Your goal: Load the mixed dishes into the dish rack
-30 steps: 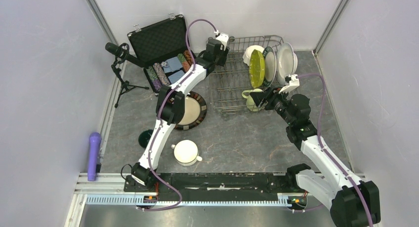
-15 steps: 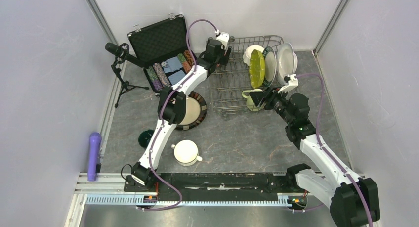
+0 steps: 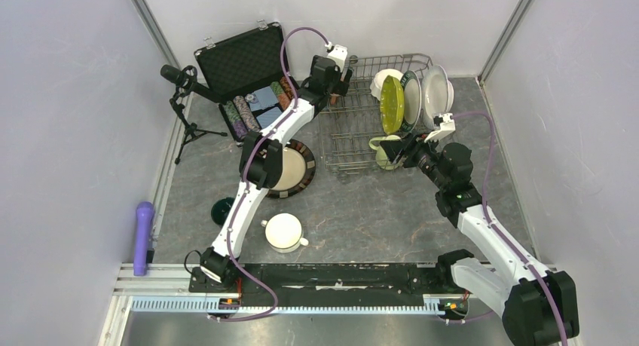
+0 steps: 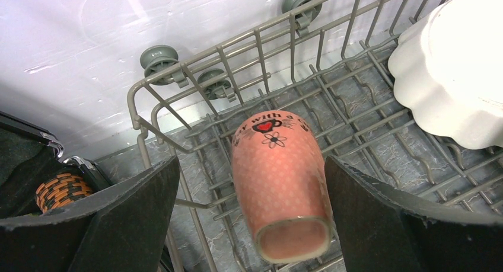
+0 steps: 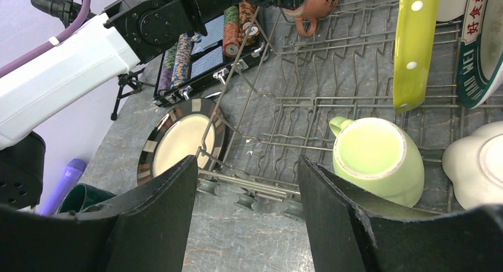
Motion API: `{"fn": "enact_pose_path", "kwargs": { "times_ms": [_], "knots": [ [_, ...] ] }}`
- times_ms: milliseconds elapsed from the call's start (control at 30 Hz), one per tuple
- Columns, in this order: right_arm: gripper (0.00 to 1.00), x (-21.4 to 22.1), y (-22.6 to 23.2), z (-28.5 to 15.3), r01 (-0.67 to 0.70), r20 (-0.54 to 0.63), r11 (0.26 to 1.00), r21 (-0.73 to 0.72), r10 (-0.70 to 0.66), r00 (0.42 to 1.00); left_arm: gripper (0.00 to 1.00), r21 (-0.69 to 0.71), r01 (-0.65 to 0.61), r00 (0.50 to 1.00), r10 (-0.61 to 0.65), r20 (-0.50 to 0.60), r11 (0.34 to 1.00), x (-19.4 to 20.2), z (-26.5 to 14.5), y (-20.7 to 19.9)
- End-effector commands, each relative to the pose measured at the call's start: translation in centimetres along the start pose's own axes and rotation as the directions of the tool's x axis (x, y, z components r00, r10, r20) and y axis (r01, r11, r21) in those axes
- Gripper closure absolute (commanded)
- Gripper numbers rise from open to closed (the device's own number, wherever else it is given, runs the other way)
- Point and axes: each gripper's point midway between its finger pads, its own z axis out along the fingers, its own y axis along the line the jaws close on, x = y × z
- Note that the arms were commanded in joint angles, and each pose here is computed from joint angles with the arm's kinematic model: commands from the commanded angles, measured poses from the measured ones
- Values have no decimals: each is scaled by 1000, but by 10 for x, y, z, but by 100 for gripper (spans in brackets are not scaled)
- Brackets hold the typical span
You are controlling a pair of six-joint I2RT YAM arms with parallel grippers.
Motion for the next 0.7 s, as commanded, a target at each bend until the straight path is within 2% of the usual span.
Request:
{"fn": "enact_pose_path", "kwargs": {
  "times_ms": [0,267,433,667],
  "knots": [
    [32,-9,5,-1,15,31,1000,-26,-14,999,4,-14,-6,996,7,92,1000,-40,-6,10],
    [31,-5,5,10,5,-36,1000,-28,-6,999,5,1,13,994,-13,112,1000,-48,-9,8],
    [37,0,0,35,16,-122,1000,-19,-18,992,6,-2,28,993,-27,114,1000,-41,-2,9],
    [42,-16,14,76,38,-81,999,-34,-41,996,9,-25,59,986,-54,155,998,-36,9,18]
  ]
}}
